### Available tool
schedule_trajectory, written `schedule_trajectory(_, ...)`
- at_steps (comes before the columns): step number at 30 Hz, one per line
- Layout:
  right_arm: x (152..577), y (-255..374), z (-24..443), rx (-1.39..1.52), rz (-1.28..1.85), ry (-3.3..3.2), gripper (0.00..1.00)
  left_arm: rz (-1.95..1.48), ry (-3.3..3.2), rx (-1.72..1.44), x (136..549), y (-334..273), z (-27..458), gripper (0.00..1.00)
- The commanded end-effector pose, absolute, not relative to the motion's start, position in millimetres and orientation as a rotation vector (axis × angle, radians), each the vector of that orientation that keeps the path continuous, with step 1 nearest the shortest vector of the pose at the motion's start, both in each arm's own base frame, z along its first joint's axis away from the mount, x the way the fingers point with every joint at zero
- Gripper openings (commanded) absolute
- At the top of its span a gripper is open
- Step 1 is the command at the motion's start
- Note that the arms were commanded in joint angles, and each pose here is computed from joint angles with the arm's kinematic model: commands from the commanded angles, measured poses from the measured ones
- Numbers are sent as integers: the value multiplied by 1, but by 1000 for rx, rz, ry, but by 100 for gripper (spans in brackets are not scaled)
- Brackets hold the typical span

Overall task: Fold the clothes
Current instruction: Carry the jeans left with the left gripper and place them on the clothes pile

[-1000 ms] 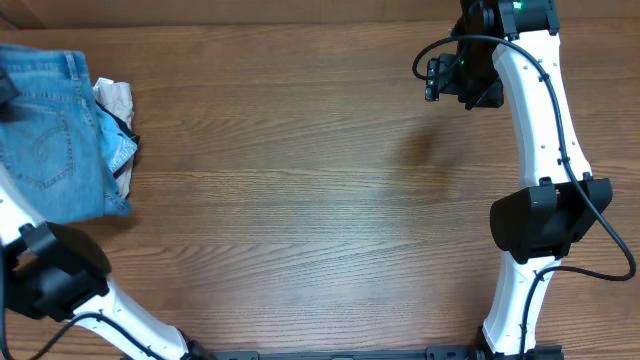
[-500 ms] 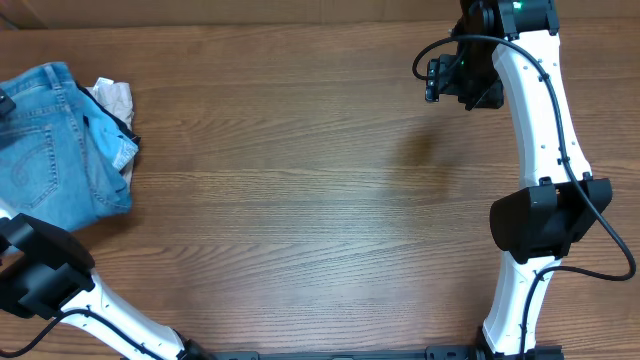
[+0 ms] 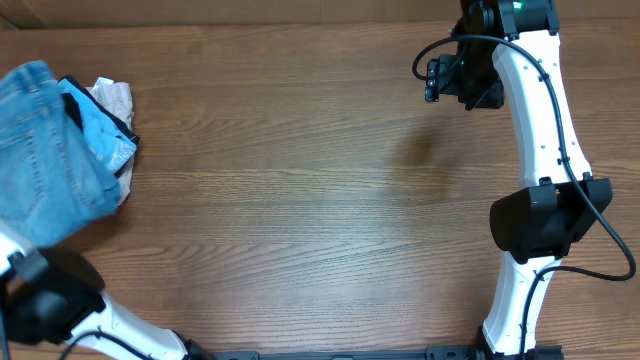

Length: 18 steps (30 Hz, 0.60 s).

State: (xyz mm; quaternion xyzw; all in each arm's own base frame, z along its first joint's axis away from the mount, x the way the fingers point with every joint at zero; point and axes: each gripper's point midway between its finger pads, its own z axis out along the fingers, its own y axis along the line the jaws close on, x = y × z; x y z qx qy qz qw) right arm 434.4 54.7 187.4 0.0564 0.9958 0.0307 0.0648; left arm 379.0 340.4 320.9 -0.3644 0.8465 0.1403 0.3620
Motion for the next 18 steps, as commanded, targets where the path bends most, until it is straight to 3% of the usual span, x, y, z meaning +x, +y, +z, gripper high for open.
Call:
schedule_trajectory(1, 435, 52, 208, 164, 100, 2945, 80, 342, 2072, -902, 367, 320, 374, 100)
schedule_trajectory(5, 437, 53, 209, 163, 107, 2939, 80, 157, 2099, -758, 386, 276, 383, 100)
schedule_trajectory(18, 442, 54, 210, 161, 117, 2919, 80, 21, 2176, -248, 438, 112, 406, 100)
